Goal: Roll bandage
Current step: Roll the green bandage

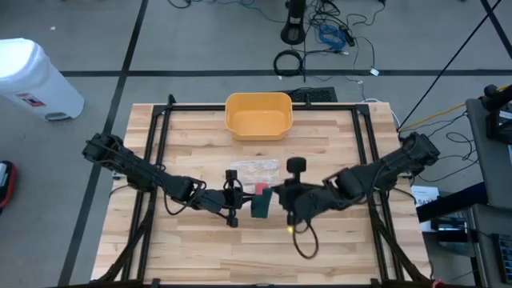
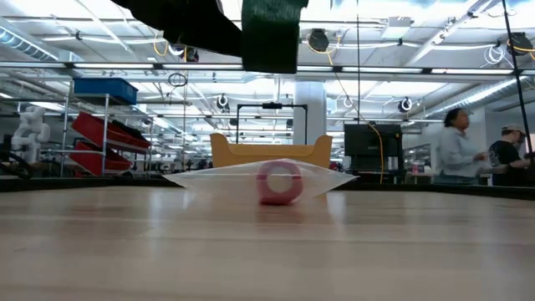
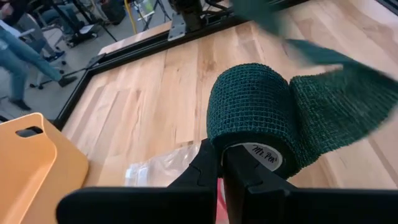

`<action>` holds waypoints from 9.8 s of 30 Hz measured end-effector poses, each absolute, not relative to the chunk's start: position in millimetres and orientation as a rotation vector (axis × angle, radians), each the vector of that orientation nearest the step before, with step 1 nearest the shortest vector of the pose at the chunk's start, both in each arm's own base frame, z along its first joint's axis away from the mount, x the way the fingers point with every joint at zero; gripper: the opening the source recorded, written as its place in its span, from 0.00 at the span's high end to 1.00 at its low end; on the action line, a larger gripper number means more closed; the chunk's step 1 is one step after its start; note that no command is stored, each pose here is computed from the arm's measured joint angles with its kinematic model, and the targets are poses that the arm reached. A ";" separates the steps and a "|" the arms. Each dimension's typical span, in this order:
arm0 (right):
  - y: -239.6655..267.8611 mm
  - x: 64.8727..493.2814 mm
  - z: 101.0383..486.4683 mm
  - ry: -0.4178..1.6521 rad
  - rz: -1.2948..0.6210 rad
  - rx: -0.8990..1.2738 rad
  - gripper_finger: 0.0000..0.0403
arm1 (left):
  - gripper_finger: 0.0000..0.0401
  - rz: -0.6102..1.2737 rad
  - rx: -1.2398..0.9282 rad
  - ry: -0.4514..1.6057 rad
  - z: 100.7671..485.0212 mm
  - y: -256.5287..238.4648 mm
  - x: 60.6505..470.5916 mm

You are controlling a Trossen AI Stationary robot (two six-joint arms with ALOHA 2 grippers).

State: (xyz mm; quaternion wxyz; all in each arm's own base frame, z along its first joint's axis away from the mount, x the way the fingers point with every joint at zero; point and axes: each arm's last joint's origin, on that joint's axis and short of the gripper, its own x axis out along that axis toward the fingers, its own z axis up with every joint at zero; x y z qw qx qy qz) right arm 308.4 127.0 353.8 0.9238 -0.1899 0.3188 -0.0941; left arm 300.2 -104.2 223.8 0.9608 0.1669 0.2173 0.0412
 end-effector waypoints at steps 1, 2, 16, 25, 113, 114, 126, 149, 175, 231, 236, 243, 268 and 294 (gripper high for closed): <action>121.1 309.2 353.7 0.667 -0.208 -0.383 1.00 | 1.00 0.079 0.339 0.440 223.8 -105.5 299.7; 116.0 310.3 353.4 0.679 -0.212 -0.376 1.00 | 1.00 0.076 0.340 0.439 223.8 -106.4 299.4; 63.7 323.0 347.4 0.799 -0.165 -0.255 1.00 | 1.00 0.010 0.351 0.458 214.7 -119.8 298.6; 58.3 326.6 341.1 0.843 -0.112 -0.160 0.95 | 1.00 -0.028 0.379 0.387 220.7 -130.8 297.4; 157.7 314.9 144.2 0.064 0.222 0.068 1.00 | 1.00 0.150 0.331 0.309 238.6 -102.6 314.7; 158.4 317.0 147.4 0.062 0.221 0.070 1.00 | 1.00 0.153 0.338 0.313 238.2 -102.5 314.5; 149.5 315.5 199.4 0.067 0.146 0.084 1.00 | 1.00 0.146 0.372 0.401 229.9 -104.9 309.8; 125.4 320.6 211.8 0.029 0.013 0.309 0.95 | 1.00 0.131 0.368 0.385 230.0 -124.1 302.0; 106.5 292.7 249.7 0.149 0.012 0.300 0.76 | 1.00 0.068 0.368 0.400 227.5 -133.2 297.8; 80.9 317.0 233.9 0.166 0.226 0.318 0.99 | 1.00 0.101 0.368 0.377 230.4 -128.2 300.9; 89.5 314.4 234.5 0.155 0.171 0.337 1.00 | 1.00 0.115 0.353 0.386 229.3 -127.8 300.4; 103.5 300.0 244.5 0.132 0.007 0.277 1.00 | 1.00 0.143 0.366 0.402 228.0 -126.4 299.8; 98.7 301.9 232.9 0.194 -0.107 0.312 0.83 | 1.00 0.145 0.346 0.366 231.4 -127.9 300.8; 108.4 308.6 228.0 0.140 -0.052 0.250 0.75 | 1.00 0.149 0.302 0.313 235.6 -130.7 301.7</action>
